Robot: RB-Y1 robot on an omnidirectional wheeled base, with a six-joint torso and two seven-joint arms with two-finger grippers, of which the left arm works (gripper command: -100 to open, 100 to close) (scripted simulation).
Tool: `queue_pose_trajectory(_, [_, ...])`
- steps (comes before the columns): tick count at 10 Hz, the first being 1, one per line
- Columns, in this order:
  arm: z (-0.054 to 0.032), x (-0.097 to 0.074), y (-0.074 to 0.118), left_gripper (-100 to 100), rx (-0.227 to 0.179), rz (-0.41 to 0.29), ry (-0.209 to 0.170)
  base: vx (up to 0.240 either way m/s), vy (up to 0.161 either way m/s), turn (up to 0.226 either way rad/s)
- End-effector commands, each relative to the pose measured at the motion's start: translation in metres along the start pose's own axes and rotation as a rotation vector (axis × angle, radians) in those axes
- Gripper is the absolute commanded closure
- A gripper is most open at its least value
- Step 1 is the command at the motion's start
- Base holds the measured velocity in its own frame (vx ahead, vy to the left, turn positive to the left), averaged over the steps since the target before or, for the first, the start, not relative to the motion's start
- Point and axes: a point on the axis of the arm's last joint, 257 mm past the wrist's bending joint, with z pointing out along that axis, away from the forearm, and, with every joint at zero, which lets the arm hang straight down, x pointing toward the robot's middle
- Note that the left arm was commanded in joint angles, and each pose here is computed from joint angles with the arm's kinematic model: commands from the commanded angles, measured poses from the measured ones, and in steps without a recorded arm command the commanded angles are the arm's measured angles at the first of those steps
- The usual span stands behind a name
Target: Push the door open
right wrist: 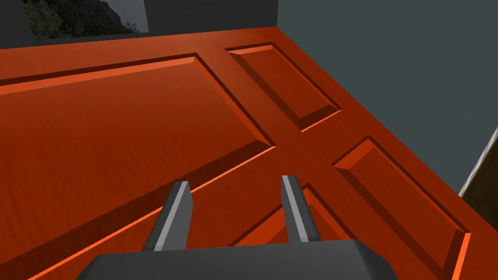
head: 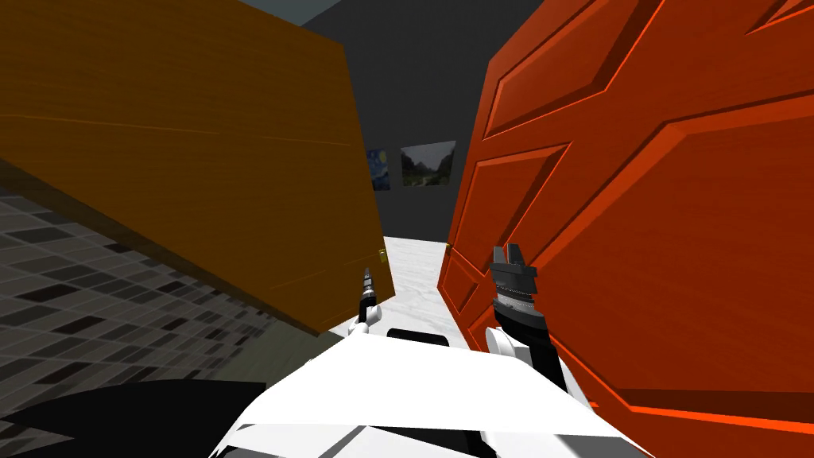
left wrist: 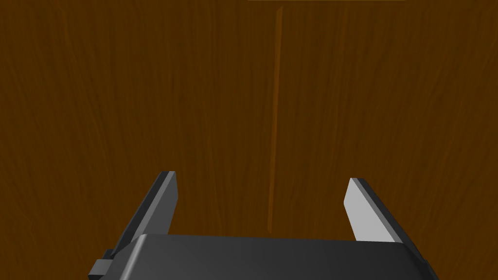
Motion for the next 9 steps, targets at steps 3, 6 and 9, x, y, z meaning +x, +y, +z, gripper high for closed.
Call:
queue_pose_trajectory(3, [0.0031, -0.014, -0.004, -100, 0.015, 0.023, -0.01, 0.209, 0.168, -0.007])
queue_pose_trajectory(6, [-0.0016, -0.008, -0.001, -100, 0.01, 0.013, -0.014, 0.223, 0.07, -0.025])
queue_pose_trajectory(9, [-0.0108, 0.007, 0.004, -100, -0.005, -0.016, -0.013, 0.188, -0.045, -0.03])
